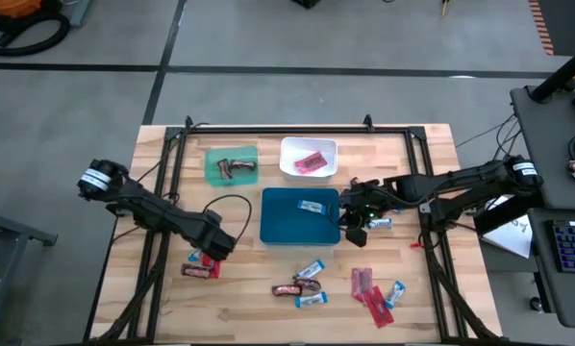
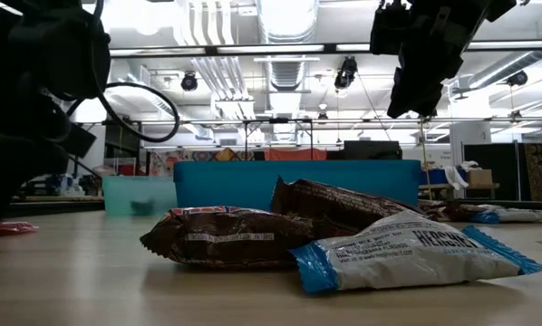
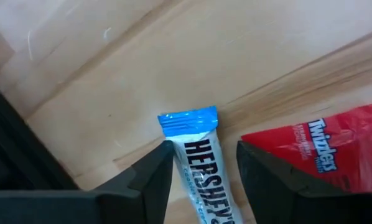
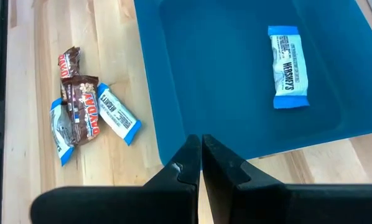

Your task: Sort candy

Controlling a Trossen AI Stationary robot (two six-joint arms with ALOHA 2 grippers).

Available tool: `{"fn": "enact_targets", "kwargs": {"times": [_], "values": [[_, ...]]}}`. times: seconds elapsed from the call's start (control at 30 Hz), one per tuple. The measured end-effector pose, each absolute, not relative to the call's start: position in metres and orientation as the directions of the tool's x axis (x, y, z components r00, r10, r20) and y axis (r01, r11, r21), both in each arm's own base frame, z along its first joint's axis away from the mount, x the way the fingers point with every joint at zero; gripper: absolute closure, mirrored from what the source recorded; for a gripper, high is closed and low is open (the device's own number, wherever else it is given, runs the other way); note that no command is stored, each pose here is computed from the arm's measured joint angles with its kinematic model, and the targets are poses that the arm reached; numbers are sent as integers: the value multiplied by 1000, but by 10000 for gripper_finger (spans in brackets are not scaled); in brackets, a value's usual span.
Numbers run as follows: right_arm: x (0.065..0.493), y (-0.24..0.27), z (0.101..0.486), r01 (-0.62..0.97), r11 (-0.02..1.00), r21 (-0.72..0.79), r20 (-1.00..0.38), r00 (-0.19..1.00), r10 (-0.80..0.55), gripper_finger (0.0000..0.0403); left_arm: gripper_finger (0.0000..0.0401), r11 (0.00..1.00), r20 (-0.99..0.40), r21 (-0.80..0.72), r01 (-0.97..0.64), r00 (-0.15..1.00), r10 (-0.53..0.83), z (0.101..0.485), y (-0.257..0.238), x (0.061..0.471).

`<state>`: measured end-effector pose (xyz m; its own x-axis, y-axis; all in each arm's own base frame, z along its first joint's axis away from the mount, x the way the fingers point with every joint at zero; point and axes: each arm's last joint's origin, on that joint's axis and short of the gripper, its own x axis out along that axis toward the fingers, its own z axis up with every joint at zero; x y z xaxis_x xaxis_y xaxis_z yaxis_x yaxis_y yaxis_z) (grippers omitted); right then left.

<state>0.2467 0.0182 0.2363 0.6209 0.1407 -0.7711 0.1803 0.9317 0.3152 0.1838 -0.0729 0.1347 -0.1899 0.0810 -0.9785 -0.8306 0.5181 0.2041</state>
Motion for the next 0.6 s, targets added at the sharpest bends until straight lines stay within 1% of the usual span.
{"fn": "enact_targets", "kwargs": {"times": [0.17,0.27,0.33,0.5,0.6], "values": [[247,18,236,180,932,315,-771,621,141,394,245,526,-977,209,-824,-194,84,133,-72,182],[247,18,236,180,932,315,-771,622,140,394,258,543,-978,206,-814,-191,84,133,-72,182],[247,18,236,181,932,315,-770,622,140,394,279,549,-979,203,-811,-188,84,133,-72,183],[247,18,236,184,933,310,-769,625,132,394,347,564,-974,224,-795,-203,100,135,-72,183],[247,18,237,184,933,310,-769,626,132,394,373,588,-974,225,-777,-197,113,140,-73,187]]}}
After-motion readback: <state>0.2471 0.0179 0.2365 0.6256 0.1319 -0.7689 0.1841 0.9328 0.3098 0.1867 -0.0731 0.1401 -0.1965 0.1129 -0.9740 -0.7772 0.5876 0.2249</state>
